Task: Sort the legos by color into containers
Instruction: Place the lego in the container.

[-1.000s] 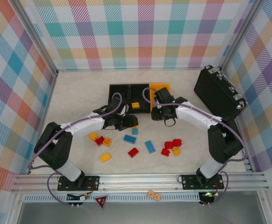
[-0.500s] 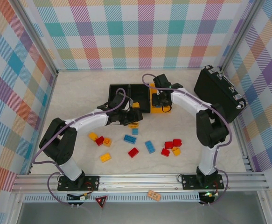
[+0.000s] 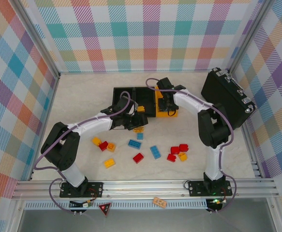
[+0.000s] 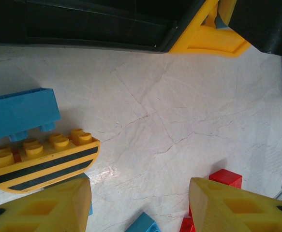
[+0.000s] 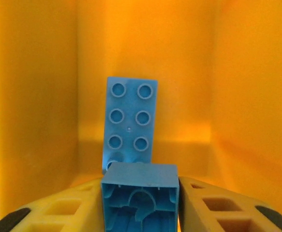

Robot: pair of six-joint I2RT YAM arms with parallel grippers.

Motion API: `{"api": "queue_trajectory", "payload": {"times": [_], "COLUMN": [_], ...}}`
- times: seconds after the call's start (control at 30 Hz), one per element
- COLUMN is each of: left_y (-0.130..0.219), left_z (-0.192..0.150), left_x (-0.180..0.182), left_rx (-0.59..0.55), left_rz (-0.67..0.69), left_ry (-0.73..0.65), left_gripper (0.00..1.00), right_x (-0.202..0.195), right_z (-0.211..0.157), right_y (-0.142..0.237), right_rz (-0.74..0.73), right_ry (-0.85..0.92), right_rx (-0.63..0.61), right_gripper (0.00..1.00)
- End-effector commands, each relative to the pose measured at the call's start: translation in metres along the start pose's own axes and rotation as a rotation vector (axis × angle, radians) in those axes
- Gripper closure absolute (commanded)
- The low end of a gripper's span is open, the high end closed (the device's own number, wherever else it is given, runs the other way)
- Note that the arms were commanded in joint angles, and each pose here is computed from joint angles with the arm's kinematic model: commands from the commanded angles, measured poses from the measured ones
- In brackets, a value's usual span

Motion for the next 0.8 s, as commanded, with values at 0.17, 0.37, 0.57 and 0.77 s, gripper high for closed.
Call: {"api": "queue_trajectory", "payload": {"times": [0.17,0.37,0.57,0.77], "left_y": [0.007,0.016,0.02,0.027], "left_z": [0.0,-0.002,-0.005,-0.005], "left_x": [-0.005,-0.001,0.003,0.007], "left_rx": [-0.005,-0.014,-0.014,-0.026], "left_rz": [0.01,0.048,0.072,0.105], "left_ry": [-0.025,-0.029,-0.028,-0.033], "left_gripper": [0.44,0.44,0.44,0.44], "right_x": [-0.004,0.0,0.001,0.001], "right_z": [0.011,0.016,0.013,0.006], "right_y": [0.011,0.031,0.048,0.061], "right_rz": [-0.02,0.034,0.083,0.128], "right_ry": [-0.012,-0.018,-0.028,-0.037], "right_rx": [-0.034,-0.079,-0.103,-0.114], "right_gripper": [0.48,0.48,0.48,0.48]}}
Point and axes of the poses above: each hand's point on the last joint's axis, 136 mm out from that joint toward the fingers, its own y axis back along the fingers, its own x axis along the line the jaws close on, z = x × y, the point moved 3 cm from there along y, back along the fingers, and after that the axes turned 5 degrees about -y, right-handed, at the moved point
